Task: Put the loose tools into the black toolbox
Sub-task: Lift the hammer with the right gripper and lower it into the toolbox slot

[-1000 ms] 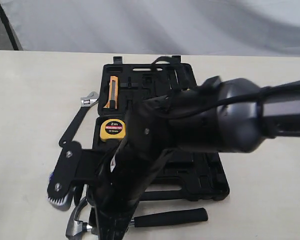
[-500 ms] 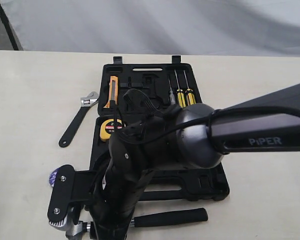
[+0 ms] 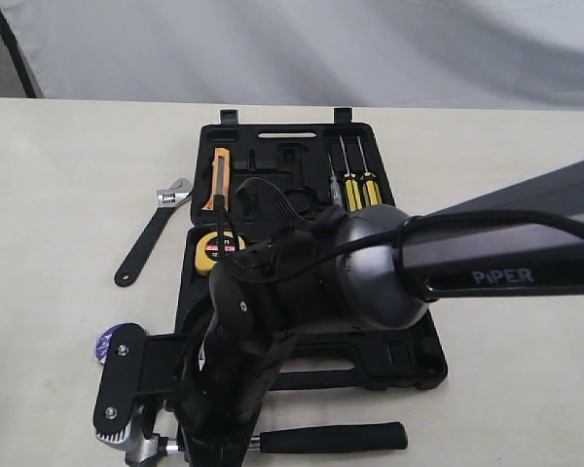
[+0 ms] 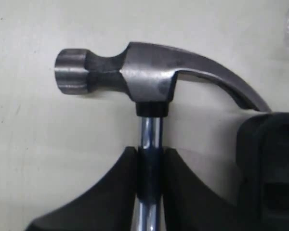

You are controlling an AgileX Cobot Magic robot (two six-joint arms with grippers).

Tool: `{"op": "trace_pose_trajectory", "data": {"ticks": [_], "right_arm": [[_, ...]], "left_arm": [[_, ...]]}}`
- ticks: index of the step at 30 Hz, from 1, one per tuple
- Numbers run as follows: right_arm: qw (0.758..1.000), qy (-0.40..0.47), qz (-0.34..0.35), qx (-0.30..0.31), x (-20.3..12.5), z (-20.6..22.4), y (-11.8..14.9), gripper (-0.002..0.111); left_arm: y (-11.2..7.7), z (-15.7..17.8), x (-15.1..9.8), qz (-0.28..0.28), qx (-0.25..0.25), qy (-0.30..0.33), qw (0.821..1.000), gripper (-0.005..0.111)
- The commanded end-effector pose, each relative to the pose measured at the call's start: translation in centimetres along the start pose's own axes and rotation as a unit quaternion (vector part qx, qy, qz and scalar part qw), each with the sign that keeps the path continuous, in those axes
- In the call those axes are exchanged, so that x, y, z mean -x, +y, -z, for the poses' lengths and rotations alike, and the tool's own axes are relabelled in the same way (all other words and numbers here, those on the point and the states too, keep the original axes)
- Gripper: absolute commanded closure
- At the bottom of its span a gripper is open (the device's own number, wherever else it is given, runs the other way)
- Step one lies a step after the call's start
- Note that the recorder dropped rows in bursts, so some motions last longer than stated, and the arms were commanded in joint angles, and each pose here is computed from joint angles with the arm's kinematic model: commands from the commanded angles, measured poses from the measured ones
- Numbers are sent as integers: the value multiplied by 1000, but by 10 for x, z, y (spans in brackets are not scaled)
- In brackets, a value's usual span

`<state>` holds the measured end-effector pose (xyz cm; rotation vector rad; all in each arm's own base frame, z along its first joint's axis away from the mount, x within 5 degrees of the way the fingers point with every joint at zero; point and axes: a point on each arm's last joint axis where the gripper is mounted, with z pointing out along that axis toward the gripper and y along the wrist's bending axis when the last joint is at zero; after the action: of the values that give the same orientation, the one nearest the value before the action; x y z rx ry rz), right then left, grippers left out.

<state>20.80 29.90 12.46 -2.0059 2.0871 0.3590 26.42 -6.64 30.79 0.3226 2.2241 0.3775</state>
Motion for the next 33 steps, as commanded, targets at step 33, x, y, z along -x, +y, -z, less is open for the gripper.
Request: {"op": "trace_pose_trajectory", "data": {"ticks": [33], "right_arm": [[996,-23,26,-85,-39,82,-73,109]], "left_arm": [[0,1,-2,11,-7,-3,1000,105]]}}
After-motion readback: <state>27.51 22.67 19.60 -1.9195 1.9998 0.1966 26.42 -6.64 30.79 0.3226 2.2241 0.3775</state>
